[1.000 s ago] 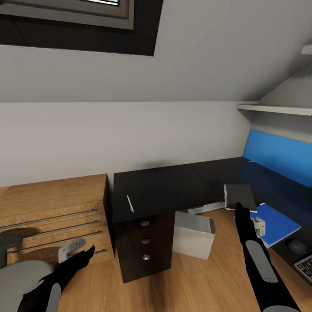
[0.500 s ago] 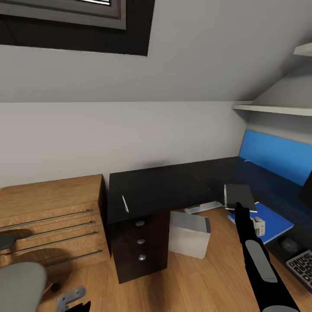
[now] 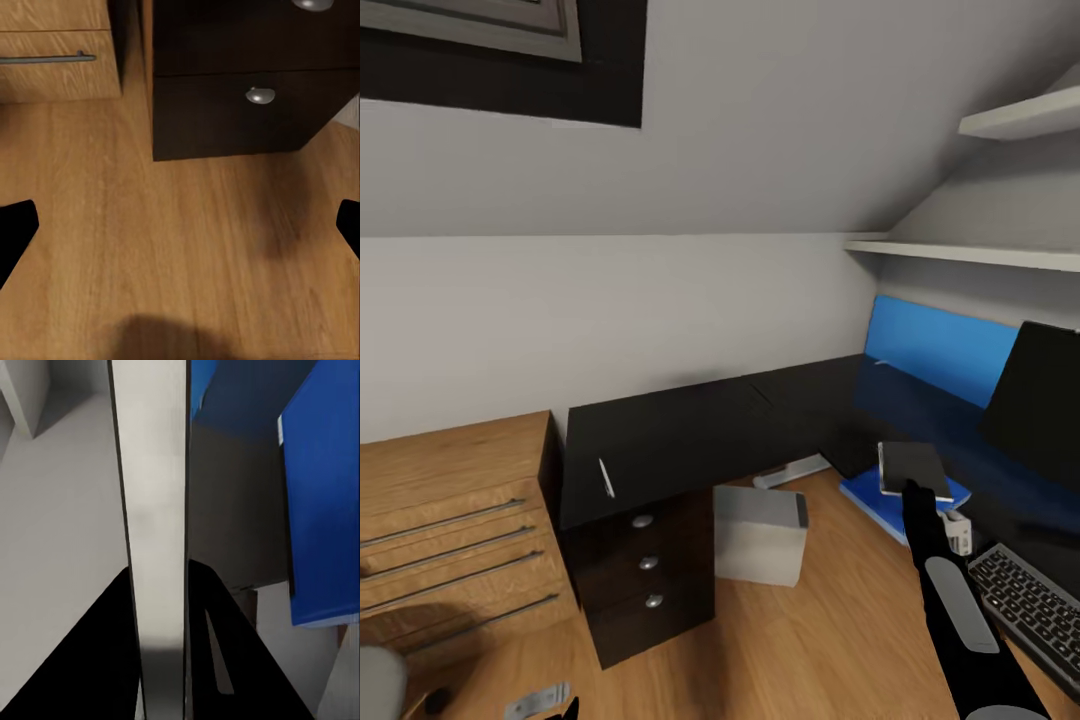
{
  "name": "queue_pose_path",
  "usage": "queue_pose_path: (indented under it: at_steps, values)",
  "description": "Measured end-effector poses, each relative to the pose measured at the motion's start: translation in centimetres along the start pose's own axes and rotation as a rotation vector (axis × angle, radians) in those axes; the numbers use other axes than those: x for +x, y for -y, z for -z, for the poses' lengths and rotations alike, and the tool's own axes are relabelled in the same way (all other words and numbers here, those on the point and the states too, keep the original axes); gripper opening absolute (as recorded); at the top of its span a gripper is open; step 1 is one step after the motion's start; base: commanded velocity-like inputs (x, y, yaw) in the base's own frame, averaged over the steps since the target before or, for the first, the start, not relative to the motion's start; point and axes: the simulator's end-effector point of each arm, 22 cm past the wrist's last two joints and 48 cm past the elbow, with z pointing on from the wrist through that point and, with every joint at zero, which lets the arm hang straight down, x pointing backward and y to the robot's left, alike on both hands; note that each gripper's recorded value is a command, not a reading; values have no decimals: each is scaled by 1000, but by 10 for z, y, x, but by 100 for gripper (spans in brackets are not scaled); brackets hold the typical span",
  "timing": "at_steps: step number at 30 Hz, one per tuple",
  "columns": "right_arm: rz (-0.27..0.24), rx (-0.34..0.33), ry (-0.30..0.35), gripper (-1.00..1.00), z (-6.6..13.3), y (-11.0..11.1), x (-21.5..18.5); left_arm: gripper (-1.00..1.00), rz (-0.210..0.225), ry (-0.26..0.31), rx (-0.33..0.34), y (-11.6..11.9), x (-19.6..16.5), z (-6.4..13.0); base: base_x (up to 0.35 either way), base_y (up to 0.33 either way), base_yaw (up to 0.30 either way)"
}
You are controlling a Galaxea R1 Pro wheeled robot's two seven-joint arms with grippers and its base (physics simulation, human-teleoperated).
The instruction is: In the bedroom, organize the workspace by keeping the computer under the desk, ensuring the monitor is on the desk, placing the keyboard on the desk next to the monitor, placing the mouse on the desk next to the keyboard, moving the folder from the swivel chair onto the desk next to the mouse, stacking the notebook on top of the folder with the pen on top of the notebook, and positioning the swivel chair next to the desk.
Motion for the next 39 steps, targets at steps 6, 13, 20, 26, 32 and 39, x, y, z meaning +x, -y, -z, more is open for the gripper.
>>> queue_pose_path:
  at_steps: [6, 13, 20, 26, 32, 39]
  values:
    - [3, 24, -7, -100, 0, 11, 4, 100, 2, 2, -1, 0, 0, 0, 0, 0, -264]
    - [5, 30, -15, -100, 1, 14, 7, 100, 4, 0, 1, 1, 1, 0, 0, 0, -240]
    - [0, 20, -17, -100, 1, 9, 7, 100, 4, -4, 1, 1, 3, 0, 0, 0, -57]
    - [-3, 10, -30, -100, 1, 5, 10, 100, 3, -6, 1, 1, 4, 0, 0, 0, -7]
    - [-10, 9, -73, -100, 2, 4, 24, 100, 4, -7, 1, 1, 5, 0, 0, 0, -1]
    - [-11, 8, -128, -100, 4, 3, 36, 100, 3, -19, 2, 2, 10, -1, 24, 0, 0]
